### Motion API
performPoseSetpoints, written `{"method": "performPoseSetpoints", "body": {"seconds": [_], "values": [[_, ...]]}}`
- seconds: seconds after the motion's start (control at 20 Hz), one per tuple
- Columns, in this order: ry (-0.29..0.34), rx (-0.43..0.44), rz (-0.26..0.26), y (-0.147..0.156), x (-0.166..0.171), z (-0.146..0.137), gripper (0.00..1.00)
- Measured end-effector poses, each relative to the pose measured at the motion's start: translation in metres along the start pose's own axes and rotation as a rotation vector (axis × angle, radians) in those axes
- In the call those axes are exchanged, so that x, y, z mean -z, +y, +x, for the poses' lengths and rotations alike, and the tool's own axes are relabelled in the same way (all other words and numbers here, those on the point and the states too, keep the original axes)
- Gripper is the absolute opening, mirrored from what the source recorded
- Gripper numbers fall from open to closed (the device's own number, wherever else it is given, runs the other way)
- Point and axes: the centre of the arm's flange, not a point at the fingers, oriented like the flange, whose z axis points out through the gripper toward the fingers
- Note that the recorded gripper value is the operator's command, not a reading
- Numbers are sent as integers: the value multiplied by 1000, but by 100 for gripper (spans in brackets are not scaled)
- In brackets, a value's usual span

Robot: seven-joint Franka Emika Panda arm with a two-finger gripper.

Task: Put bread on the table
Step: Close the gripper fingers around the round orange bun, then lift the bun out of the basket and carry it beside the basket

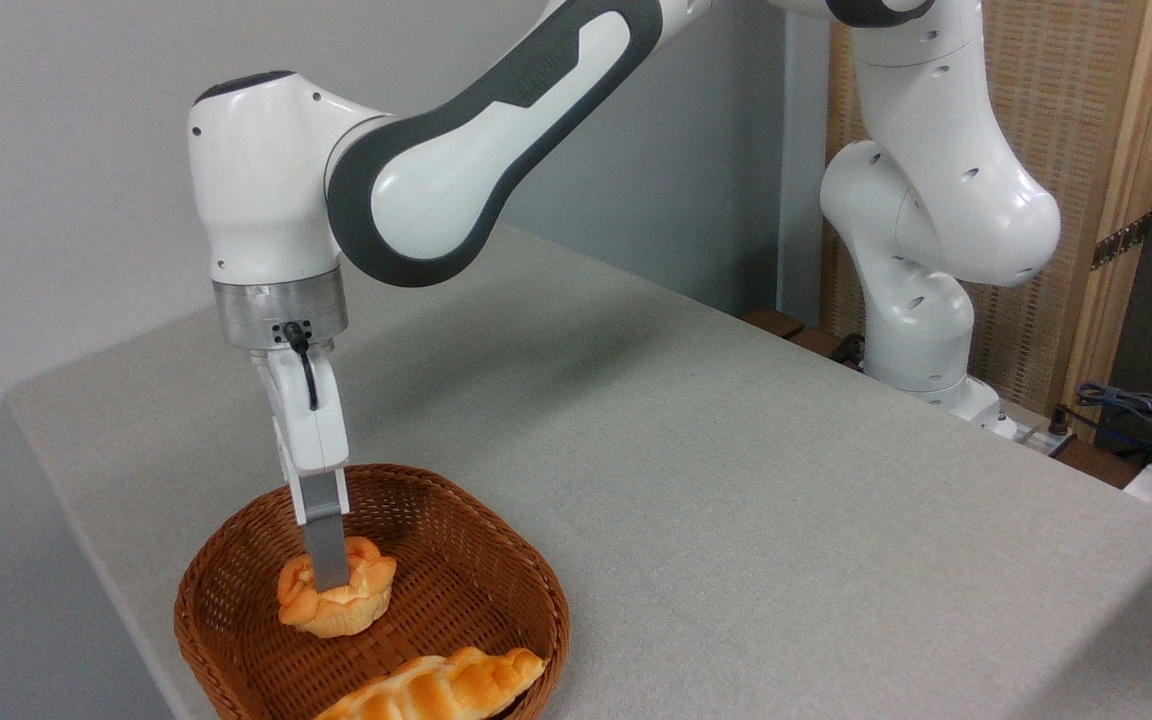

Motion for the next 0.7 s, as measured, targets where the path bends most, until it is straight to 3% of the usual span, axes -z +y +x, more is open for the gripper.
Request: {"method": "performPoseSetpoints", "body": {"seconds": [0.15,0.35,0.45,0.6,0.7], "values": [[14,8,20,-5,13,-1,11],[53,32,83,-17,62,-11,11],[40,52,89,-20,83,-25,11],[-5,108,21,-16,113,-53,11],[-3,157,-34,-13,134,-73,15]]}}
